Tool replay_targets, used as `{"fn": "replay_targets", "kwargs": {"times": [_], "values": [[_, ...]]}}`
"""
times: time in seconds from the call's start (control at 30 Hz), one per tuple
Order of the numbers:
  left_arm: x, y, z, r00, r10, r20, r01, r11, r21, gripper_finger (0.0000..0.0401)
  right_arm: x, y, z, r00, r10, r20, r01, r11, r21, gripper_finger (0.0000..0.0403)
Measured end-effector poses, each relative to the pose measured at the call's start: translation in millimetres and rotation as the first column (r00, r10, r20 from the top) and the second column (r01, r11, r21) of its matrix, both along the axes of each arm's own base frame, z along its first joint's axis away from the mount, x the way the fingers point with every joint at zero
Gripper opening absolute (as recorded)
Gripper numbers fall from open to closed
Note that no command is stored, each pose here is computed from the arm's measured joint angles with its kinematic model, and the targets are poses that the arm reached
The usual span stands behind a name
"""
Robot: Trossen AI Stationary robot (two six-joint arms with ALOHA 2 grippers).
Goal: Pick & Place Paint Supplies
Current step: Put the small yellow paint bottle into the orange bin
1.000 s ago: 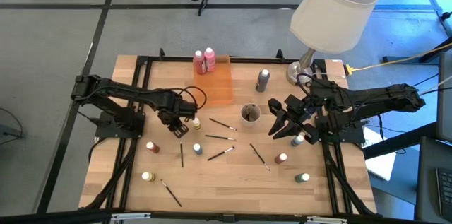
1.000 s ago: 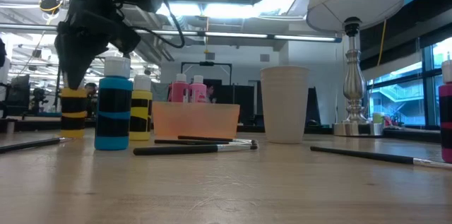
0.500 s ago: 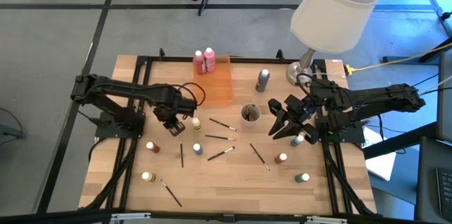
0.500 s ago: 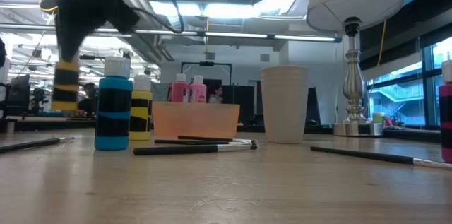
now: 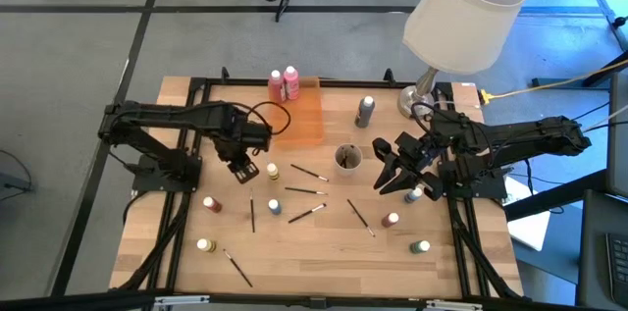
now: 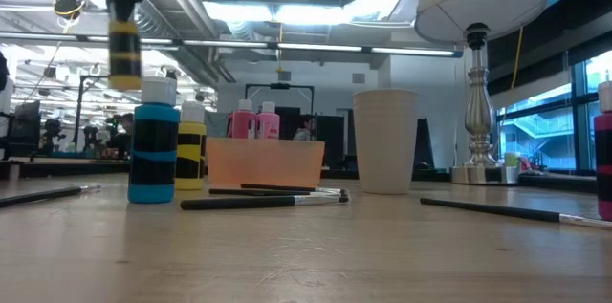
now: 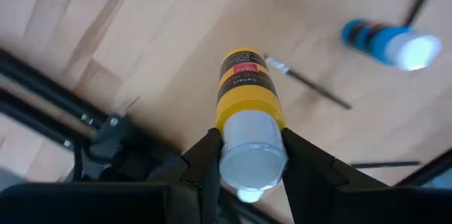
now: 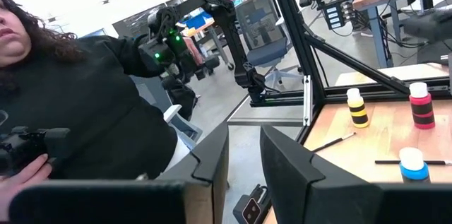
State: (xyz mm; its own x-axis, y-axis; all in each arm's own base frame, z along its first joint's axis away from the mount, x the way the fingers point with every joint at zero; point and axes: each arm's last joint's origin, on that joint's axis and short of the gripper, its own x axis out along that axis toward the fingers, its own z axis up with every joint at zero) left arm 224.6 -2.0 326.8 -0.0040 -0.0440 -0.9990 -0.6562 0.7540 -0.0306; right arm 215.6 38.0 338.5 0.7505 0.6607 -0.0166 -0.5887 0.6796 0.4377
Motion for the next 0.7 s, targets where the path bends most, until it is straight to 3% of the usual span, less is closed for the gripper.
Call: {"fn": "replay_targets", "kwargs": {"times": [0.4, 0.7], "values": [[1.2, 27.0, 43.3, 0.984, 0.023, 0.176, -0.029, 0.999, 0.034, 0.0118, 0.2, -0.4, 0.6, 1.0, -0.012, 0.012, 0.012, 1.0, -0.006, 0.0087], [-3.2, 61.8, 47.0, 0.978, 0.097, 0.186, -0.111, 0.992, 0.065, 0.0118, 0.5, -0.8, 1.2, 0.999, -0.027, 0.02, 0.027, 1.0, -0.007, 0.0087]]}}
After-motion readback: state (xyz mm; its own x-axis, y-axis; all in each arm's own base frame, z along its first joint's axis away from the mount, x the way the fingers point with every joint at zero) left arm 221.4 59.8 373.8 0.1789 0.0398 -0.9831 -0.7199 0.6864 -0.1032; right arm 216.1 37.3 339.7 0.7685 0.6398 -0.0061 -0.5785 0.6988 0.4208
